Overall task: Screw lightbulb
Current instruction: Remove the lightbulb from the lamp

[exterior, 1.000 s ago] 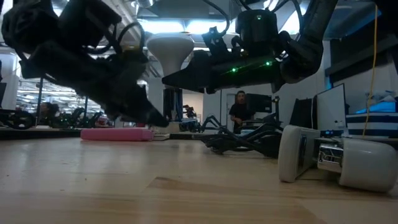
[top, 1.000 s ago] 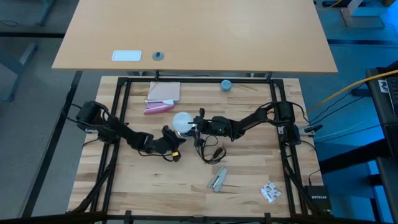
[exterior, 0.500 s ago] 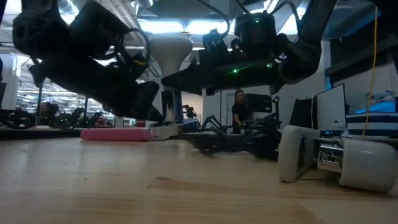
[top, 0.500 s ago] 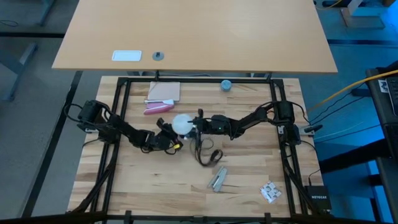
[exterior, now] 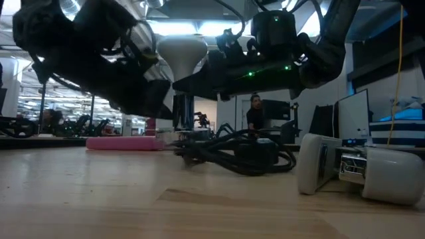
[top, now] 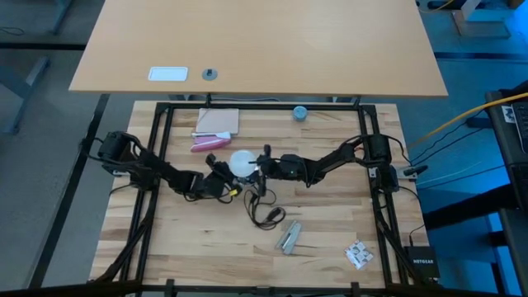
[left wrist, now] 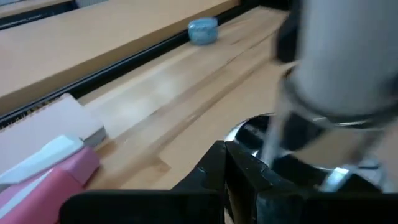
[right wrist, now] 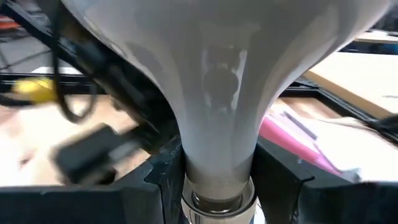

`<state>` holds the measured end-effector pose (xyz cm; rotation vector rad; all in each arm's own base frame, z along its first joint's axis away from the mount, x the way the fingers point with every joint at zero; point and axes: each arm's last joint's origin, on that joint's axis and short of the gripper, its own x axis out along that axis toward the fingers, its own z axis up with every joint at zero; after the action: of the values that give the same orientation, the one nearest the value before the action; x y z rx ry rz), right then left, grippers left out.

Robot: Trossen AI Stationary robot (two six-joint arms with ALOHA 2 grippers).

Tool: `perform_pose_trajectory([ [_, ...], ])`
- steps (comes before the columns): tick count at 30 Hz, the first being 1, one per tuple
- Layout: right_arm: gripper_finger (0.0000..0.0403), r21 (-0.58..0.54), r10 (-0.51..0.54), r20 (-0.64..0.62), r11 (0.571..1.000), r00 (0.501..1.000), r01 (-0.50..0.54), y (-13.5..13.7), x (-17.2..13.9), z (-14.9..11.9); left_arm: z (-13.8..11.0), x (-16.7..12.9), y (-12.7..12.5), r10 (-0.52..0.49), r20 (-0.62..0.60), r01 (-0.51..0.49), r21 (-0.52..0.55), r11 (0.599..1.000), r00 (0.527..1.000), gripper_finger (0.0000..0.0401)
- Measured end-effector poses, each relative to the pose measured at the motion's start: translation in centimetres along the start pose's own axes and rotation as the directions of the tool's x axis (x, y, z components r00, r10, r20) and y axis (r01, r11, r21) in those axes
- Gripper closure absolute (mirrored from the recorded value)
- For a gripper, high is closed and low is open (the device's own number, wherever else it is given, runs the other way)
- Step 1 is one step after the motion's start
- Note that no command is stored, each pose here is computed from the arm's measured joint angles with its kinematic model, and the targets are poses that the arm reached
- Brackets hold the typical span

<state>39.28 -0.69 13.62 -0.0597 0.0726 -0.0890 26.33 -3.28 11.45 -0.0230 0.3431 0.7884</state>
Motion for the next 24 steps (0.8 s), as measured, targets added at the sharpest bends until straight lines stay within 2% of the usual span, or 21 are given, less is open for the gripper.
perform_pose_trajectory([
  [6,0.024,-0.005,-0.103,-0.018,0.995,0.994,0.103,-0.3,0.0,-0.1,1.0,-1.9,-0.4,-0.069,0.015,0.068,0.022,0.997,0.998,0.04],
  [11,0.024,-0.004,-0.208,-0.021,0.978,0.978,0.208,-0.6,-0.1,-0.1,1.6,-2.9,-1.1,-0.23,-0.004,0.229,-0.036,0.973,0.973,0.04],
  [15,0.024,-0.004,-0.245,-0.021,0.97,0.969,0.245,-0.7,-0.1,-0.1,1.5,-2.7,-1.3,-0.354,-0.055,0.343,-0.153,0.927,0.934,0.0399],
  [18,0.024,-0.001,-0.248,-0.014,0.969,0.969,0.248,-0.8,-0.1,0.0,1.5,-2.2,-1.2,-0.458,-0.1,0.421,-0.26,0.869,0.883,0.0385],
  [21,0.024,0.007,-0.25,0.01,0.968,0.968,0.25,-0.8,0.2,0.4,1.5,-1.9,-1.2,-0.538,-0.134,0.474,-0.329,0.816,0.832,0.0351],
  [24,0.024,0.009,-0.245,0.035,0.97,0.969,0.245,-0.8,0.7,1.2,1.6,-1.7,-1.1,-0.547,-0.138,0.468,-0.374,0.801,0.825,0.0306],
])
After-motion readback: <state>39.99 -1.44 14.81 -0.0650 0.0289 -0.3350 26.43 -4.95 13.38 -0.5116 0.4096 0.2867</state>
